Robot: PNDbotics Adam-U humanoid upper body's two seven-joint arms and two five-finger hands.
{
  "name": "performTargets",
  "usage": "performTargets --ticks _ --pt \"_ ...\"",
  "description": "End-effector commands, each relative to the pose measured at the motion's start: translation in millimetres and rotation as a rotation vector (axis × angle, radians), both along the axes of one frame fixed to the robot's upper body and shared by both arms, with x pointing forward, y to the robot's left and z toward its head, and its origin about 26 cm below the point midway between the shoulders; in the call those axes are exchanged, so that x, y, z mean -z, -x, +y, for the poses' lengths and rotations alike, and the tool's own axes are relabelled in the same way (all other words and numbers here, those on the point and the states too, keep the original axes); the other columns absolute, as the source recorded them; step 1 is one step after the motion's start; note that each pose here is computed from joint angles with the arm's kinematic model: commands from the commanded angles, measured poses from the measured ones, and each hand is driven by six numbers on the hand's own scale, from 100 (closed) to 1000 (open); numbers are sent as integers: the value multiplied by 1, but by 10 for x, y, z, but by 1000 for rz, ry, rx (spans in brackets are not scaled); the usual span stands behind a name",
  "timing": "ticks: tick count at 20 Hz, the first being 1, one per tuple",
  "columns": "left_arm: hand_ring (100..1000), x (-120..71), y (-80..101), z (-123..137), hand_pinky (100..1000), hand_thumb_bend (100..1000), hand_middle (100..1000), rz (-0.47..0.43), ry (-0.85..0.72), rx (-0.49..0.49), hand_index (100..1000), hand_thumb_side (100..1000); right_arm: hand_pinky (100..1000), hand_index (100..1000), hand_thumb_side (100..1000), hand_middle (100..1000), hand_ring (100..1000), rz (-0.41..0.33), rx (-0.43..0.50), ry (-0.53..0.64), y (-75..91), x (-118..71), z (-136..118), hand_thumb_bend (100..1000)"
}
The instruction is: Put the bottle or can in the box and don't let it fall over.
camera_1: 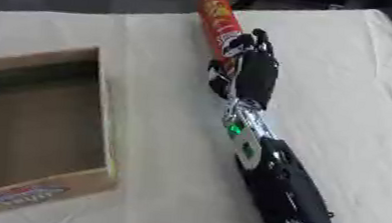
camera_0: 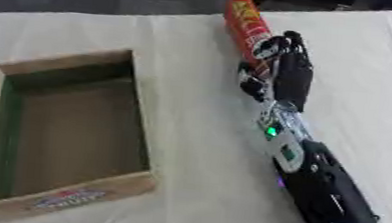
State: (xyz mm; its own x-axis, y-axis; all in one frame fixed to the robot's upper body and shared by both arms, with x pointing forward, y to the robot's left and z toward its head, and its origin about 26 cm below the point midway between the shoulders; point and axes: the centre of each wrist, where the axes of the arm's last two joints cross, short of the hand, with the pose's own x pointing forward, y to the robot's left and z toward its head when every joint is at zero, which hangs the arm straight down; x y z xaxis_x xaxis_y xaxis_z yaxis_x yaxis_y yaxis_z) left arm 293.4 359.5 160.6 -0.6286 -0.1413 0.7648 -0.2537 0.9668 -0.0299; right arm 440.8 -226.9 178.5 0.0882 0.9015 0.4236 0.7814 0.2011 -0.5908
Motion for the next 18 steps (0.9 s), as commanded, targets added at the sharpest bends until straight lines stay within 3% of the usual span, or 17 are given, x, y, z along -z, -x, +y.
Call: performTargets --ticks 1,6,14,18 --pt "840 -86 12 25 888 1000 797 -23 -21 2 644 310 285 629 100 742 708 -133 287 -23 -2 -35 -4 445" --pt "840 -84 13 26 889 1000 796 -22 -21 2 643 305 264 586 100 665 663 -164 256 -35 3 -55 -2 407" --pt "841 -88 10 23 893 1000 796 -26 -19 4 642 296 229 545 100 656 650 -188 199 -71 10 -90 -7 263" --pt "841 -87 10 22 893 1000 796 -27 -19 5 641 290 221 532 100 644 639 -205 182 -71 8 -111 -22 252"
